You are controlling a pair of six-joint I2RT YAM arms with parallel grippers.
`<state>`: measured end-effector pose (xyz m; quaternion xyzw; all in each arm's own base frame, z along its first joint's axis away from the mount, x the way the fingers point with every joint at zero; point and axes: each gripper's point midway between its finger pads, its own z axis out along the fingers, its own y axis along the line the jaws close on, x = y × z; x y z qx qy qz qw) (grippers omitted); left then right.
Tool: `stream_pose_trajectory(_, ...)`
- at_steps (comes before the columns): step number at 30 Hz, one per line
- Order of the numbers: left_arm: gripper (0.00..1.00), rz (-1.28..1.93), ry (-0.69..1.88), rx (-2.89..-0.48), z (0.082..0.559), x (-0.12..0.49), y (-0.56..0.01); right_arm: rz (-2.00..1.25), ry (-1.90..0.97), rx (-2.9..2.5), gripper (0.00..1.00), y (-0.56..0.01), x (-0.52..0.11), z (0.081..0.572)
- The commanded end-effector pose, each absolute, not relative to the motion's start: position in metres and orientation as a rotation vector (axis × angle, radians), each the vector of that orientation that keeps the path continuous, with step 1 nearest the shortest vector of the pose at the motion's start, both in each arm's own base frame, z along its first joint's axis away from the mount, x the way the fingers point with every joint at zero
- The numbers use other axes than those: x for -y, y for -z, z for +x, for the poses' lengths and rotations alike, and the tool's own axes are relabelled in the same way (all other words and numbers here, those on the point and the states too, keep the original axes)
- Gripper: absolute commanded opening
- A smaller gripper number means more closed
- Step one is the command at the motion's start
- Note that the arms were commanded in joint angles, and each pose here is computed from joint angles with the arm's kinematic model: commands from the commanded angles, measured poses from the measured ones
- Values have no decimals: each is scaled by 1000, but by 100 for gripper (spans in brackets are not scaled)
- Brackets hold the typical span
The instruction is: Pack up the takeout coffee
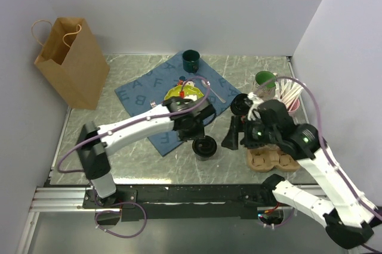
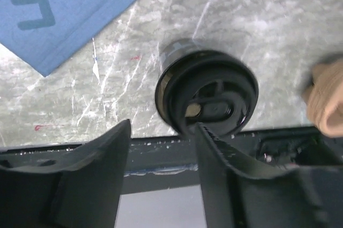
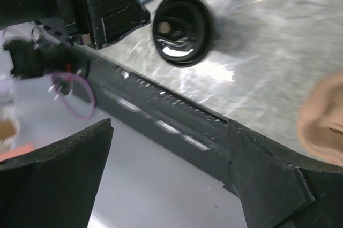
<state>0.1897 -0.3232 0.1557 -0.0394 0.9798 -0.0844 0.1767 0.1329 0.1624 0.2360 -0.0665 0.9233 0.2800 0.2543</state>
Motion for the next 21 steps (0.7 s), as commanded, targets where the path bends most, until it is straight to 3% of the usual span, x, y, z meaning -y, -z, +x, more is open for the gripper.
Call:
stream_pose_trajectory(1,59,-51,636,-2667,190,340,-190,-315,-929,-2510,91,-239,-197,148)
stream_pose_trajectory(12,71,-48,1007,-2432,208,306,-203,-332,-789,-2691,89,-184,-189,182)
stream_pose_trajectory(21,72,101,1022,-2518,201,316,-169,-343,-820,-2812,78,-144,-191,189)
